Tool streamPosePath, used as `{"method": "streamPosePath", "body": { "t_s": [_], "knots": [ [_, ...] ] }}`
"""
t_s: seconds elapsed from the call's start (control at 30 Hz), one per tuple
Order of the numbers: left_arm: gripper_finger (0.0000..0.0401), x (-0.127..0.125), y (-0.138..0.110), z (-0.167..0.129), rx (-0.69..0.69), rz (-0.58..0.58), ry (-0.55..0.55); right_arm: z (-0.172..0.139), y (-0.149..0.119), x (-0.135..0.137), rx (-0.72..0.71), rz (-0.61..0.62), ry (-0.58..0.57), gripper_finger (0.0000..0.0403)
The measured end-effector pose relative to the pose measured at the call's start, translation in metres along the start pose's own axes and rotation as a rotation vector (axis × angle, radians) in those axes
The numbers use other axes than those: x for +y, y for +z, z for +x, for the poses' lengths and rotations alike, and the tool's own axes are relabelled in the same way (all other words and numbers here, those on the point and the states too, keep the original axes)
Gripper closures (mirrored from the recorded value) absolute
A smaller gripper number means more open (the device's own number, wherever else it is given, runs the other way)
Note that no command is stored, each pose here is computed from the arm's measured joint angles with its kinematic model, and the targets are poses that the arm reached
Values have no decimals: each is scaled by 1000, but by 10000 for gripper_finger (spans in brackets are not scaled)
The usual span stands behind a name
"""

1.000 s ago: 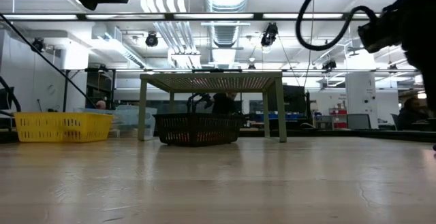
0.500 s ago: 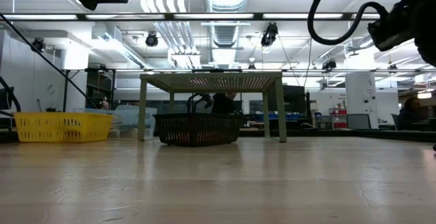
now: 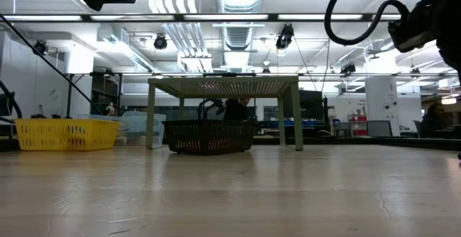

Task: Pick & Place Office Desk Supplies
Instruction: Put the black spring rubber band into the yellow bin

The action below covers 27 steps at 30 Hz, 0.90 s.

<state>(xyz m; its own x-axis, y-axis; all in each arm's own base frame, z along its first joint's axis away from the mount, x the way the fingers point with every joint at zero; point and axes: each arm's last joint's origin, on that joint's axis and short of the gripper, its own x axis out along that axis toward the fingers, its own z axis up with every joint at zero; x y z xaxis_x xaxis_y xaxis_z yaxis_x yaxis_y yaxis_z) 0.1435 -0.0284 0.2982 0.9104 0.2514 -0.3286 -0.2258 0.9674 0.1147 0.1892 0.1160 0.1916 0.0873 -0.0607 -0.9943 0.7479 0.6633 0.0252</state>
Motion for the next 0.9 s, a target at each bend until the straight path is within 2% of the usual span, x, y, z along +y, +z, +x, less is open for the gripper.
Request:
{"method": "streamPosePath", "body": {
  "t_s": [0.2, 0.33, 0.47, 0.7, 0.9],
  "knots": [
    [216, 0, 0, 0, 0, 0, 0, 0, 1, 0, -35, 16, 0, 394],
    [216, 0, 0, 0, -1, -1, 0, 0, 1, 0, -39, 90, -5, 390],
    [216, 0, 0, 0, -1, -1, 0, 1, 1, -3, -60, 157, -31, 356],
    [216, 0, 0, 0, -1, -1, 0, 4, 1, -2, -61, 162, -18, 282],
    [216, 0, 0, 0, -1, -1, 0, 13, -1, -6, -57, 165, -22, 253]
  ]
}}
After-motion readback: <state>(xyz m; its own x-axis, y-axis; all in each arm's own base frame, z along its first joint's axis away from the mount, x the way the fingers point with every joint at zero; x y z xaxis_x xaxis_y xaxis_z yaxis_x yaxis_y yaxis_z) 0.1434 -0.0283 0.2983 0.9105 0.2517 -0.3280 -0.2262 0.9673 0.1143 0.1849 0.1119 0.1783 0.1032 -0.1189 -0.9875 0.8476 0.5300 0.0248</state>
